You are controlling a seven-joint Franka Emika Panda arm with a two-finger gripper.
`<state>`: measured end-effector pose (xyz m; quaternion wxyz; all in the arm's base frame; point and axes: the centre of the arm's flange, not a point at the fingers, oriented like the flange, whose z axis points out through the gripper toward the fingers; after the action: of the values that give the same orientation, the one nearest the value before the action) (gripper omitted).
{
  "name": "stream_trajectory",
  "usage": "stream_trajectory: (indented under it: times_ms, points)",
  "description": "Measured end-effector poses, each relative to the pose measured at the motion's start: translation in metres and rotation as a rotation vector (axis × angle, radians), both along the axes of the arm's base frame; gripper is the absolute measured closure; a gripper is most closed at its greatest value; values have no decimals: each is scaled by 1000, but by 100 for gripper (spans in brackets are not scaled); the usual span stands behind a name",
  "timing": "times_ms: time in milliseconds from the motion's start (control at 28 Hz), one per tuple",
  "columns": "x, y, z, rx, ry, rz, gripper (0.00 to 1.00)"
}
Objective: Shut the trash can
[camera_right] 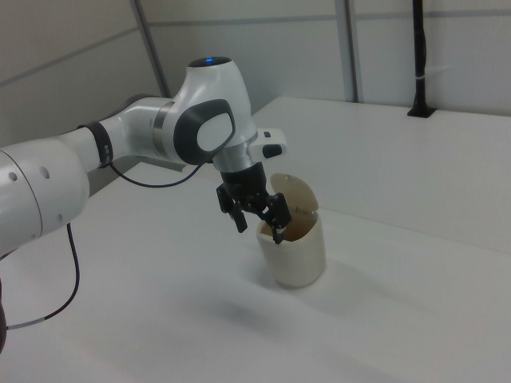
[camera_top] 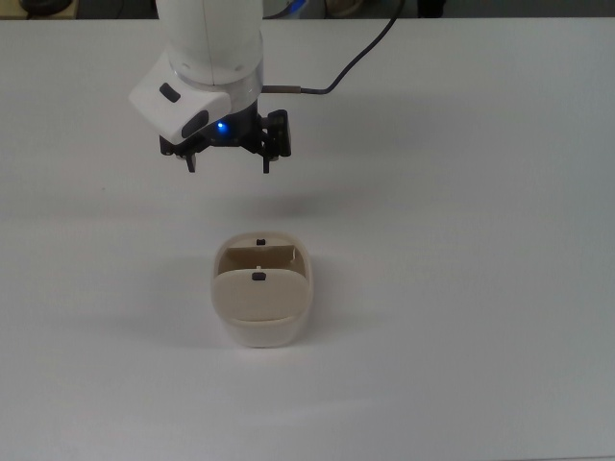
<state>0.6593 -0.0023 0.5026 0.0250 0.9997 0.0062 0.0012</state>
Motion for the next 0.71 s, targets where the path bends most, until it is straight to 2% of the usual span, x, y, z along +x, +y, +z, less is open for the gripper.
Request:
stream_trajectory:
  times_ms: [107, 179, 250, 357, 393, 464, 714]
  points:
    - [0, 0, 0, 0, 0, 0, 0]
    - [0, 0, 1, 0, -1, 0, 6]
    - [0, 0, 2, 0, -3, 0, 15]
    - [0, 0, 2, 0, -5, 0, 24]
    - [0, 0, 3, 0, -5, 0, 32]
    - [0, 0, 4, 0, -7, 0, 40]
    - [2, 1, 16, 14, -32, -4, 64]
